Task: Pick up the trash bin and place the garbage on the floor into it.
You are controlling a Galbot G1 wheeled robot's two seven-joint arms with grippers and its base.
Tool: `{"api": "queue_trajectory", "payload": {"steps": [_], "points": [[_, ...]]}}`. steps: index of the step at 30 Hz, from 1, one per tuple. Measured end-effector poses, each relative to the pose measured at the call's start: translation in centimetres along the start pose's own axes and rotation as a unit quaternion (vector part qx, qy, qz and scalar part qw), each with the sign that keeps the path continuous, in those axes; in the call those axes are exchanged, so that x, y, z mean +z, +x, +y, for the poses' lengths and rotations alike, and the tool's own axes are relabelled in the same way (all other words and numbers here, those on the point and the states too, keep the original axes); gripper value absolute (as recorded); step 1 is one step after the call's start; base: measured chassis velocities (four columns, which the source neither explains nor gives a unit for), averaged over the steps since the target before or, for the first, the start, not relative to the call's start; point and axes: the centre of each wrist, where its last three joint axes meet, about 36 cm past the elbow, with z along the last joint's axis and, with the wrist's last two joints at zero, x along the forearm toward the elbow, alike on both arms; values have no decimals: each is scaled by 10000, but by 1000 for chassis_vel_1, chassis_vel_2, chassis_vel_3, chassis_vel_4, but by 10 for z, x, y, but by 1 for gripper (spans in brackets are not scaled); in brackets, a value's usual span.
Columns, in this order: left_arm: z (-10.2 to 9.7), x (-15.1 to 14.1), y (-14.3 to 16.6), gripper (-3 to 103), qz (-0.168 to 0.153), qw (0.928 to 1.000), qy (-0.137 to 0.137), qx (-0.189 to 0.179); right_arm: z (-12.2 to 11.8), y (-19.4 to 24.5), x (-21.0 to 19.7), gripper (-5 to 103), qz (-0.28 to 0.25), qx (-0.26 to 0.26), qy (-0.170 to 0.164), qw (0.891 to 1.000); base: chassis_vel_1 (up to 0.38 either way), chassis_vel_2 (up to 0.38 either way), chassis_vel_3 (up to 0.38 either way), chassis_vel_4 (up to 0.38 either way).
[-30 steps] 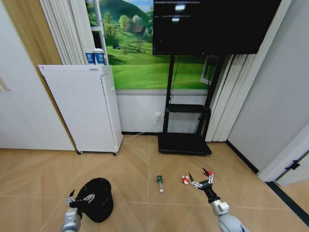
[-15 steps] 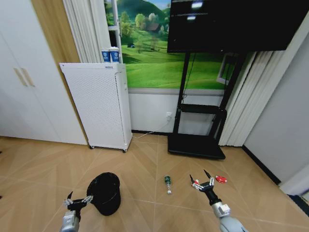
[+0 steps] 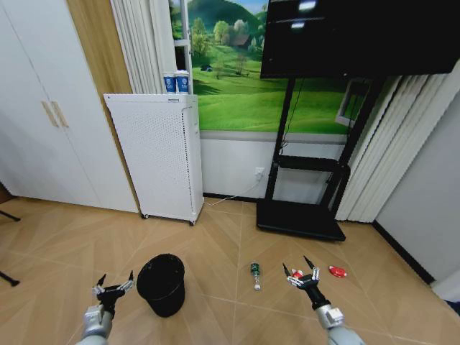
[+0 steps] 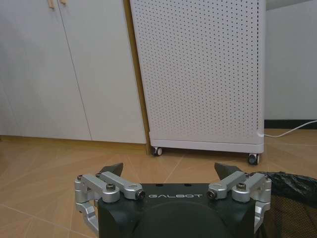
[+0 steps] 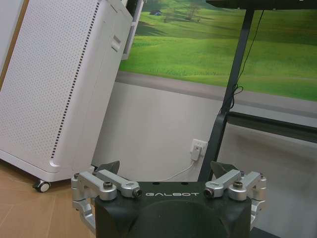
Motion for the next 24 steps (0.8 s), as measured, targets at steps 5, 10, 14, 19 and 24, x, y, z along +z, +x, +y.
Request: {"api": "queue_trajectory", "payload": {"steps": [5, 10, 14, 19, 24], "points": [[6, 11, -6, 100, 56, 9998, 191, 32, -2, 1, 1, 100, 33, 13, -1, 10000, 0, 0, 0, 0], [13, 18, -18, 100, 2, 9998, 180, 113, 0, 6, 3, 100, 101, 19, -16, 9999, 0, 0, 0, 0], [13, 26, -40, 100, 27, 9994, 319, 141, 6, 15, 7, 100, 198, 18, -38, 9998, 0, 0, 0, 0], [7, 36, -58, 100, 75, 9986, 445, 259, 10, 22, 10, 100, 287, 31, -37, 9996, 0, 0, 0, 0], [-7, 33, -70, 100, 156, 9958, 866, 262, 13, 27, 13, 100, 346, 43, -23, 9994, 0, 0, 0, 0]]}}
